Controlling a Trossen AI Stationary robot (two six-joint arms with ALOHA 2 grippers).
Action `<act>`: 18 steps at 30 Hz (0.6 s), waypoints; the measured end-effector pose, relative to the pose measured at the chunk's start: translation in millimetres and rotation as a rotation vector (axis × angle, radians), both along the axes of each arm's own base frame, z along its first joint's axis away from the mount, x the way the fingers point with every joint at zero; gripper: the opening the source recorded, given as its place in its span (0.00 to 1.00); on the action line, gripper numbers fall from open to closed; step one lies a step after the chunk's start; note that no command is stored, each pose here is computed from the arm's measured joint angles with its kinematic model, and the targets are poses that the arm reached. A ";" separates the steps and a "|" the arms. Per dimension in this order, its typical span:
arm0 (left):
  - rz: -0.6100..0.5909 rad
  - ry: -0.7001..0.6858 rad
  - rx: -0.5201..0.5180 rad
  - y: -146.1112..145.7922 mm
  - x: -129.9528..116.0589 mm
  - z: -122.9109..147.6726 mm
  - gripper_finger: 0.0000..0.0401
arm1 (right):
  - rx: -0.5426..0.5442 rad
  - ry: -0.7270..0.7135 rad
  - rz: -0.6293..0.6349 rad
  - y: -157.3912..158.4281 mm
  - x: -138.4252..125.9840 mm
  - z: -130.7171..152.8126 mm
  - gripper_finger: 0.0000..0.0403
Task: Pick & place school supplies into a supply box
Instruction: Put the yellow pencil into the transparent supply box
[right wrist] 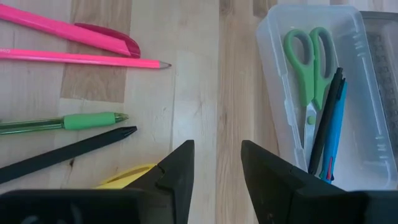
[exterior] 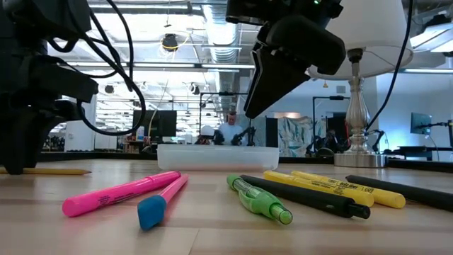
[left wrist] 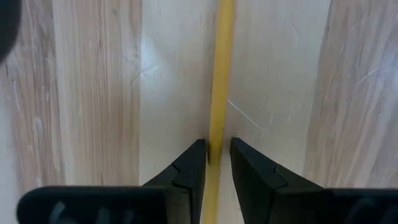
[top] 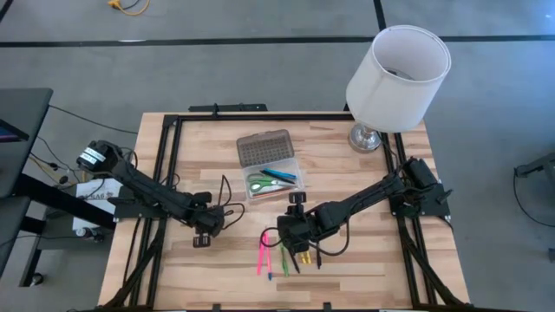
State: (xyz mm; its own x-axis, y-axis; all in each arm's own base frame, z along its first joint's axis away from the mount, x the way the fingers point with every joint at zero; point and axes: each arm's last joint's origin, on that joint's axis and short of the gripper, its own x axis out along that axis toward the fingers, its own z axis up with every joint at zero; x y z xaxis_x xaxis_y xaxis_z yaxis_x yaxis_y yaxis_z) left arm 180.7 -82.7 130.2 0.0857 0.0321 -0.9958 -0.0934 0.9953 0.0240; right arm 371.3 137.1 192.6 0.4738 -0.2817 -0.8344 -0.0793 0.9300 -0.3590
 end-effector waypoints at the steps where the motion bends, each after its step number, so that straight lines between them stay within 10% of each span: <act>1: -0.001 -0.001 0.001 0.0 0.1 0.0 0.18 | 0.000 0.000 0.000 0.0 0.0 0.0 0.31; 18: -0.009 -0.004 0.020 0.7 0.0 -0.2 0.08 | 0.001 -0.001 0.000 0.0 0.1 0.0 0.31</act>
State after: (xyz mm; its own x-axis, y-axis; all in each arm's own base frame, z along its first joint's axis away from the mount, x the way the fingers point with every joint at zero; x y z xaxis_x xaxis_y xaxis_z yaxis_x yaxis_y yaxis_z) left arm 180.6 -82.0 130.0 0.0901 0.0507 -0.9946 -0.0845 0.9955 0.0431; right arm 371.4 137.1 192.6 0.4746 -0.2811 -0.8341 -0.0793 0.9301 -0.3586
